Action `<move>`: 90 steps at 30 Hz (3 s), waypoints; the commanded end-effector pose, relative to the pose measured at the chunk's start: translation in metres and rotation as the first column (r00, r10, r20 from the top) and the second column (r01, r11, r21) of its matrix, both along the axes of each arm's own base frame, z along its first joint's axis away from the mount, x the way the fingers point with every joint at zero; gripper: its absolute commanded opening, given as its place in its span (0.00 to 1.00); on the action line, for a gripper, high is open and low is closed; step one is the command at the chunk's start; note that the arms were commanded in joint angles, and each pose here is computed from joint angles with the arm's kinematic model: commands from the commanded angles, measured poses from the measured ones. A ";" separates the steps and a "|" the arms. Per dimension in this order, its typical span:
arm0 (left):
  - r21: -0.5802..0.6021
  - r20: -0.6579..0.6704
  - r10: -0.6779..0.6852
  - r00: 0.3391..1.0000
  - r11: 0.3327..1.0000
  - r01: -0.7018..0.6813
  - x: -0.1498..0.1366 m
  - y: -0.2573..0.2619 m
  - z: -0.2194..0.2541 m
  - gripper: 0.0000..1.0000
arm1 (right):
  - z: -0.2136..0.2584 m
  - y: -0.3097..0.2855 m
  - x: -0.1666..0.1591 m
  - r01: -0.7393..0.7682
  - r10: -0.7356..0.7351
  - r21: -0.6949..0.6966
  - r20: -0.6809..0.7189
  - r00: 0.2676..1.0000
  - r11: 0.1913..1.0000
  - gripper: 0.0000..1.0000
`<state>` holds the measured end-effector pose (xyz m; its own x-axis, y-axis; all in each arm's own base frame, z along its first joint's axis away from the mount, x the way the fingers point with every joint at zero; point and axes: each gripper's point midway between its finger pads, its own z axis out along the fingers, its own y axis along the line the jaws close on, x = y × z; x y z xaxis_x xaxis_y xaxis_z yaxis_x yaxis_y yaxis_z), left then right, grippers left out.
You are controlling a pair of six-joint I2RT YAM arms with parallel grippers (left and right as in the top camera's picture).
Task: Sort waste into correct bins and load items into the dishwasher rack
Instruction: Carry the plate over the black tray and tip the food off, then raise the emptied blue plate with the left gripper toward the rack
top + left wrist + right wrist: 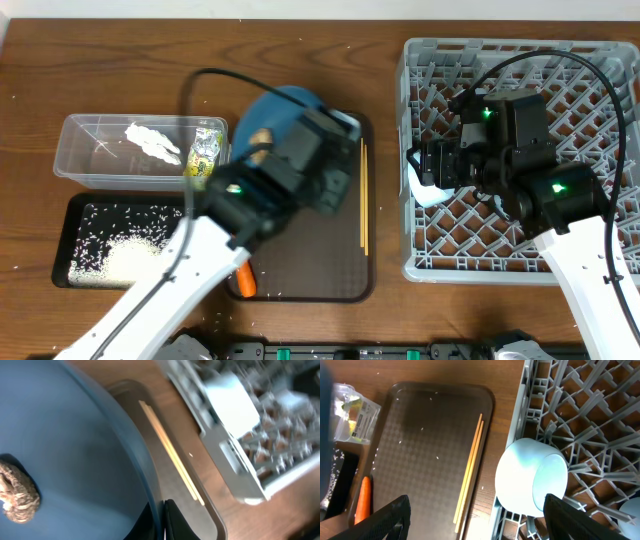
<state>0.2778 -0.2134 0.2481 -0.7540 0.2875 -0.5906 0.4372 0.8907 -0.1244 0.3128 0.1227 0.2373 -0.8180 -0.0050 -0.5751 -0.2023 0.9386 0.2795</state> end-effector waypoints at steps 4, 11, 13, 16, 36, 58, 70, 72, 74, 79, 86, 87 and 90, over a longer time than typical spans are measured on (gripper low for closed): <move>-0.248 -0.066 0.322 0.945 0.911 -0.328 0.020 0.071 0.043 0.06 | 0.003 0.006 0.000 -0.014 0.014 0.001 0.007 1.000 1.000 0.78; -0.359 -0.175 0.546 0.820 0.740 -0.569 0.028 0.175 0.050 0.06 | 0.003 0.006 0.000 -0.014 0.014 0.001 0.007 1.000 1.000 0.78; -0.406 -0.220 0.562 0.797 0.691 -0.599 0.029 0.199 0.047 0.06 | 0.003 0.006 0.000 -0.014 0.014 0.001 0.007 1.000 1.000 0.78; -0.471 -0.288 0.591 0.754 0.598 -0.648 0.028 0.235 0.038 0.06 | 0.003 0.006 0.000 -0.013 0.013 0.001 0.007 1.000 1.000 0.77; -0.837 0.009 0.540 0.841 0.465 -0.290 0.002 0.327 0.046 0.06 | 0.003 0.006 0.000 -0.013 0.013 0.000 0.006 1.000 1.000 0.79; -0.843 0.067 0.539 0.840 0.481 -0.241 -0.015 0.315 0.062 0.06 | 0.005 0.001 0.004 0.011 -0.010 -0.021 0.026 1.000 1.000 0.82; -0.737 0.357 0.079 0.931 0.636 0.229 0.059 0.152 0.124 0.06 | 0.066 -0.081 0.013 0.352 -0.371 0.145 0.138 0.918 0.925 0.83; -0.723 0.437 0.038 0.899 0.609 0.326 0.067 0.118 0.143 0.06 | 0.072 -0.097 0.007 0.405 -0.427 0.163 0.141 0.893 0.900 0.84; -0.720 0.489 0.019 0.872 0.574 0.391 0.075 0.091 0.154 0.06 | 0.074 -0.108 0.000 0.437 -0.460 0.164 0.142 0.877 0.884 0.84; -0.768 0.507 0.026 0.862 0.468 0.437 0.104 0.029 0.148 0.06 | 0.075 -0.126 -0.012 0.494 -0.514 0.160 0.133 0.847 0.855 0.84; -0.907 0.403 0.172 0.899 0.211 0.365 0.147 -0.030 0.123 0.06 | 0.072 -0.145 -0.016 0.559 -0.578 0.163 0.106 0.809 0.813 0.84; -0.917 0.385 0.170 0.907 0.179 0.356 0.150 -0.037 0.120 0.06 | 0.071 -0.146 -0.017 0.564 -0.583 0.162 0.103 0.806 0.810 0.84; -0.937 0.344 0.119 0.931 0.112 0.332 0.157 -0.063 0.110 0.06 | 0.070 -0.150 -0.018 0.576 -0.593 0.159 0.097 0.799 0.802 0.84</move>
